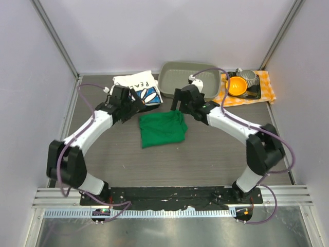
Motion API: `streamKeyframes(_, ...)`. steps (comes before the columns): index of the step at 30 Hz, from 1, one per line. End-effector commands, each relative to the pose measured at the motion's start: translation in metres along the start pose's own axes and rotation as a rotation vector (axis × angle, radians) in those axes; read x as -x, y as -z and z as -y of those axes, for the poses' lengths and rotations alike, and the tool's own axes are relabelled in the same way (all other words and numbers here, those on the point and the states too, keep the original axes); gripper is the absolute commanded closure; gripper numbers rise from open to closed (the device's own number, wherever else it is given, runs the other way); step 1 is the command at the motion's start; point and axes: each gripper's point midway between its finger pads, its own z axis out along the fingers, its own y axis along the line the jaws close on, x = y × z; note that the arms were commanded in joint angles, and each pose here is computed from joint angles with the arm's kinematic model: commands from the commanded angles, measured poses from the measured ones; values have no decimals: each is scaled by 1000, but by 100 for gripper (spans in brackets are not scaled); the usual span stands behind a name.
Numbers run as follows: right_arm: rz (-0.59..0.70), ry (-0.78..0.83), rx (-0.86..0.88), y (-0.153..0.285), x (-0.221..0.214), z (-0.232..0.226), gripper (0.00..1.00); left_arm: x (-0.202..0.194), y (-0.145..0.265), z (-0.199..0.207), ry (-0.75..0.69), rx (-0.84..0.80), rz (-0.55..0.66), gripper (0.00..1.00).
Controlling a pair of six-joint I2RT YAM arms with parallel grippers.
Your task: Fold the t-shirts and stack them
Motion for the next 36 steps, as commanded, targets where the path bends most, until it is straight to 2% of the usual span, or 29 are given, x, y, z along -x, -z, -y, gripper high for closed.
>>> streamKeyframes(1,107,9,61,54,30,-3,2,-21,59,30,-90,-139,38,0)
streamKeyframes(3,77,3,157,70,23,-14,1,-35,75,40,-102,-200,33,0)
streamKeyframes(4,45,-1,179,71,11,-14,1,-56,74,40,-121,-217,-4,0)
streamKeyframes(5,25,-6,209,72,6,-17,1,-63,77,53,-96,-286,-17,0)
streamKeyframes(7,-27,-25,265,74,-11,-23,2,-82,75,55,-97,-326,-49,0)
streamKeyframes(15,-19,-51,353,89,-18,-28,2,-99,54,79,-91,-496,-11,0)
streamKeyframes(18,-23,-42,349,92,-20,-25,3,-116,38,77,-98,-516,-46,0)
streamKeyframes(27,-11,-29,350,103,-16,-21,4,-170,-1,42,-116,-444,-141,0)
streamKeyframes(32,-7,-9,338,112,-11,-17,4,-213,1,5,-140,-397,-208,0)
streamKeyframes(36,-9,-10,352,121,-3,-22,4,-235,10,-17,-134,-364,-216,0)
